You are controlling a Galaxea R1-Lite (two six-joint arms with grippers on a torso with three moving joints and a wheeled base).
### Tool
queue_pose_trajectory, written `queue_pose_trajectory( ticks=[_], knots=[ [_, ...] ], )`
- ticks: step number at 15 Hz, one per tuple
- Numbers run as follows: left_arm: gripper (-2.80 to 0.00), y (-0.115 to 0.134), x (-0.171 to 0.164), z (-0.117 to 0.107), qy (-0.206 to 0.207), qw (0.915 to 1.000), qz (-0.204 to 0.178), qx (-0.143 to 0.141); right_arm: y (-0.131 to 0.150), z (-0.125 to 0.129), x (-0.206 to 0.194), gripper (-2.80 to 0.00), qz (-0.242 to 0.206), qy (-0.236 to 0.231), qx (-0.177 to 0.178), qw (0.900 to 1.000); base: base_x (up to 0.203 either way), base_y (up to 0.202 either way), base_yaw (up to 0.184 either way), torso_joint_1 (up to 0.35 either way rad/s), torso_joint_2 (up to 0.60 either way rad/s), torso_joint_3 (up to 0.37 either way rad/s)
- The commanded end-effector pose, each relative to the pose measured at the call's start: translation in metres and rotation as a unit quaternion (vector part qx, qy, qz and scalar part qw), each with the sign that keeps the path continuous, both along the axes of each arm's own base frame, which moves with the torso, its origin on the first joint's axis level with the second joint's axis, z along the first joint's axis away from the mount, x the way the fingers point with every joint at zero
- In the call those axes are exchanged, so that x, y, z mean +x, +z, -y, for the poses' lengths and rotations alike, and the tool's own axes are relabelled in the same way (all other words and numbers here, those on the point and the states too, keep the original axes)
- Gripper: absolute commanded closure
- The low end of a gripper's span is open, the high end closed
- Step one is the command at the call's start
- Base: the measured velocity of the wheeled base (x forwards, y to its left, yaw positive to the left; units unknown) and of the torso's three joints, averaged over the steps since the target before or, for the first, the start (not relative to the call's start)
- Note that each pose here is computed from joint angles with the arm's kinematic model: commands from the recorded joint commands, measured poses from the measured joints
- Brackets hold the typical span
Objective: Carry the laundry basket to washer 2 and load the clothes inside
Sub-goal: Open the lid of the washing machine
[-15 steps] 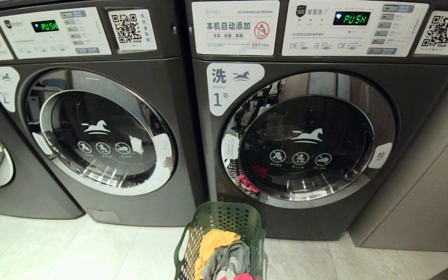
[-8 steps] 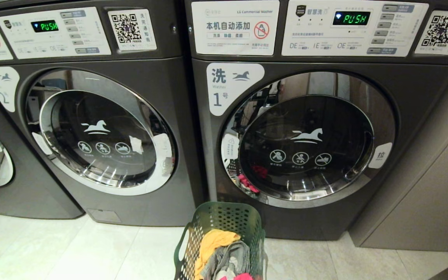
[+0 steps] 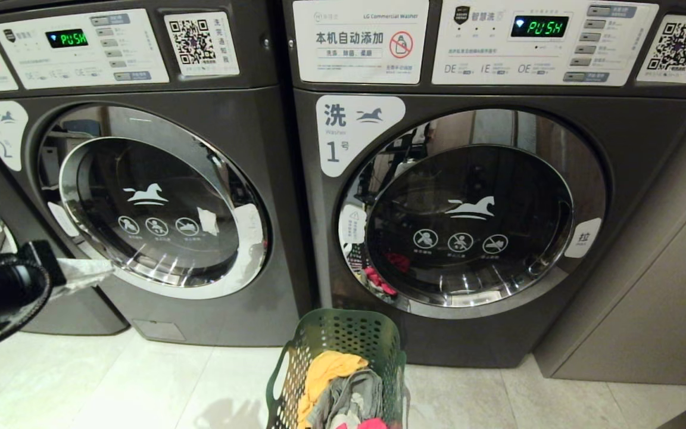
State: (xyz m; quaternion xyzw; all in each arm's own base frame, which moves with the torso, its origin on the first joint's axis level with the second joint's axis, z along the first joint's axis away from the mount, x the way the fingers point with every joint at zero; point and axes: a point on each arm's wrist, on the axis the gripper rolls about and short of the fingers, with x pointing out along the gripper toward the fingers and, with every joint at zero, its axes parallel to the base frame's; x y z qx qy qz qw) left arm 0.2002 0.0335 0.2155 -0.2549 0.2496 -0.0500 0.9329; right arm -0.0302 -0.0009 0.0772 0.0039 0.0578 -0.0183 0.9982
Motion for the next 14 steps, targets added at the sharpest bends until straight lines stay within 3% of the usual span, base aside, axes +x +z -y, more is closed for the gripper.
queue_pose_trajectory(
  ticks=[1, 5, 6, 8, 10, 12, 14],
  knots=[
    [-2.80, -0.011, 0.012, -0.003, -0.009, 0.9996, -0.023, -0.009, 0.000, 0.000, 0.000, 0.00, -0.001, 0.000, 0.000, 1.000, 0.000, 0.000, 0.000, 0.000, 0.00, 0.000],
    [-2.80, -0.025, 0.042, -0.008, -0.088, 0.9952, 0.031, 0.027, 0.000, 0.000, 0.000, 0.00, -0.001, 0.000, 0.000, 1.000, 0.000, 0.000, 0.000, 0.000, 0.00, 0.000],
    [-2.80, -0.027, 0.055, -0.010, -0.100, 0.9921, 0.064, 0.040, 0.000, 0.000, 0.000, 0.00, -0.001, 0.000, 0.000, 1.000, 0.000, 0.000, 0.000, 0.000, 0.00, 0.000],
    [-2.80, -0.028, 0.076, -0.012, -0.131, 0.9804, 0.132, 0.065, 0.000, 0.000, 0.000, 0.00, -0.001, 0.000, 0.000, 1.000, 0.000, 0.000, 0.000, 0.000, 0.00, 0.000],
    [-2.80, -0.027, 0.087, -0.013, -0.155, 0.9634, 0.185, 0.117, 0.000, 0.000, 0.000, 0.00, -0.001, 0.000, 0.000, 1.000, 0.000, 0.000, 0.000, 0.000, 0.00, 0.000],
    [-2.80, -0.031, 0.091, -0.010, -0.184, 0.9495, 0.201, 0.155, 0.000, 0.000, 0.000, 0.00, -0.001, 0.000, 0.000, 1.000, 0.000, 0.000, 0.000, 0.000, 0.00, 0.000],
    [-2.80, -0.042, 0.099, -0.021, -0.188, 0.9472, 0.202, 0.163, 0.000, 0.000, 0.000, 0.00, -0.001, 0.000, 0.000, 1.000, 0.000, 0.000, 0.000, 0.000, 0.00, 0.000]
  ],
)
